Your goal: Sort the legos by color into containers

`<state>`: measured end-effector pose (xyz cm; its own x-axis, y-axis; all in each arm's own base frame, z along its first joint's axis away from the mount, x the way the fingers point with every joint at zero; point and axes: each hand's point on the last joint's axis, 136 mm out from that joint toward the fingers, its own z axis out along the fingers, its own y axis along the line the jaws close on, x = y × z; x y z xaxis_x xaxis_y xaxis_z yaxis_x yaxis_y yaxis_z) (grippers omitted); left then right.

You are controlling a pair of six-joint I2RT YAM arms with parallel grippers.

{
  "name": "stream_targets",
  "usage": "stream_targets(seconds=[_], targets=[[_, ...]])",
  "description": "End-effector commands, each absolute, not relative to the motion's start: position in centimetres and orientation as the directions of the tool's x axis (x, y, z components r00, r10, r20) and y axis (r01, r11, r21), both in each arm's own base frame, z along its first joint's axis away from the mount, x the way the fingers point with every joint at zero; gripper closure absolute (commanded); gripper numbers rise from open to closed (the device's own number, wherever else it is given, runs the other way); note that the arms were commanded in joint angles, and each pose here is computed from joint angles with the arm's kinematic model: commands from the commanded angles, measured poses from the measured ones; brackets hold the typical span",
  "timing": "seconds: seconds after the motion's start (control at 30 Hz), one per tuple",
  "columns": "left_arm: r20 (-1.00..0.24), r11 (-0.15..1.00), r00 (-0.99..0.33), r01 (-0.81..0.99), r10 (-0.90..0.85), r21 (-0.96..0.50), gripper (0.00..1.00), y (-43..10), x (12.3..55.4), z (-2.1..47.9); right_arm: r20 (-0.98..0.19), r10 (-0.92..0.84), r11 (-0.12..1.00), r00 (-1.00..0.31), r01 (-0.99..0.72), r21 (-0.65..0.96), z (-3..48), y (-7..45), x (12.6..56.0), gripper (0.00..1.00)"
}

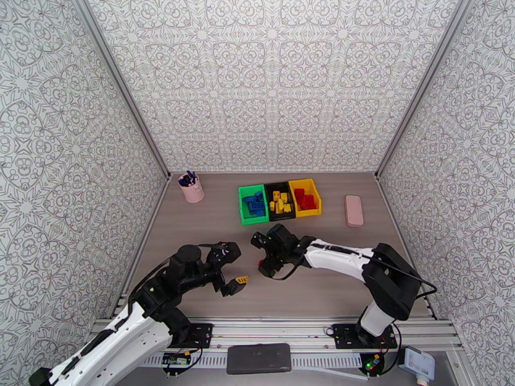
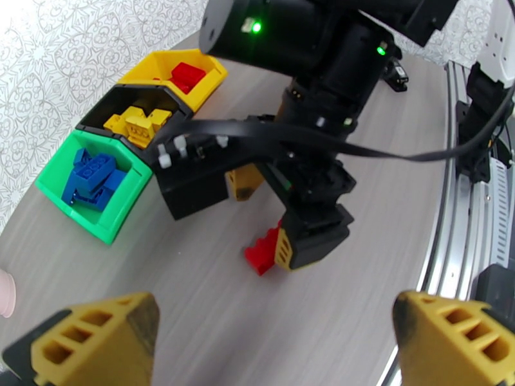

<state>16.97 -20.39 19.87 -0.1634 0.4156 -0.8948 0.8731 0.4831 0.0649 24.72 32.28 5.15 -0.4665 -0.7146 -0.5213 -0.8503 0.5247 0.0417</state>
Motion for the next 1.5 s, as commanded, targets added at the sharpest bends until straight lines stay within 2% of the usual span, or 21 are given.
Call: stream_targets(seconds=[0.0,0.27,0.37,0.53,0.63,0.7,0.83,1.13,1.27,1.47], targets=[[-0.897,0.459,-0.148,0.886,0.416,0.067,0.00,-20.6,16.6,19.7,-0.498,-0.736,0.512,-0.457,-0.858,0.031,4.3,32.6,24.7,0.21],[-0.900,0.460,-0.145,0.885,0.411,0.067,0.00,-20.6,16.8,19.7,-0.473,-0.743,0.522,-0.473,-0.852,0.031,3.0,32.5,24.8,0.34],[-0.900,0.460,-0.144,0.885,0.412,0.068,0.00,-20.7,16.8,19.7,-0.468,-0.740,0.523,-0.483,-0.851,0.050,2.6,32.7,24.6,0.44],[-0.898,0.459,-0.144,0.885,0.415,0.070,0.00,-20.7,16.9,19.5,-0.471,-0.729,0.537,-0.497,-0.842,0.056,2.6,32.7,24.7,0.53],[-0.899,0.460,-0.147,0.885,0.412,0.066,0.00,-20.8,16.9,19.4,-0.476,-0.727,0.537,-0.494,-0.842,0.053,2.9,32.7,24.7,0.68],[-0.900,0.455,-0.148,0.888,0.410,0.061,0.00,-20.9,16.9,19.4,-0.477,-0.727,0.541,-0.494,-0.840,0.047,3.0,32.5,24.8,0.73],[-0.900,0.453,-0.147,0.890,0.409,0.061,0.00,-20.9,16.9,19.4,-0.481,-0.726,0.549,-0.491,-0.836,0.025,3.3,32.1,24.8,0.89],[-0.922,0.511,-0.155,0.858,0.354,0.052,0.00,-22.0,18.9,20.0,-0.602,-0.633,0.612,-0.486,-0.791,-0.005,6.8,31.7,26.4,0.93],[-0.944,0.558,-0.143,0.828,0.297,0.051,0.00,-23.2,20.2,20.4,-0.690,-0.519,0.689,-0.505,-0.724,0.012,9.6,30.6,28.3,0.95],[-0.965,0.604,-0.111,0.795,0.237,0.057,0.01,-26.0,22.3,20.7,-0.792,-0.283,0.833,-0.541,-0.548,0.076,13.4,26.4,32.4,0.99]])
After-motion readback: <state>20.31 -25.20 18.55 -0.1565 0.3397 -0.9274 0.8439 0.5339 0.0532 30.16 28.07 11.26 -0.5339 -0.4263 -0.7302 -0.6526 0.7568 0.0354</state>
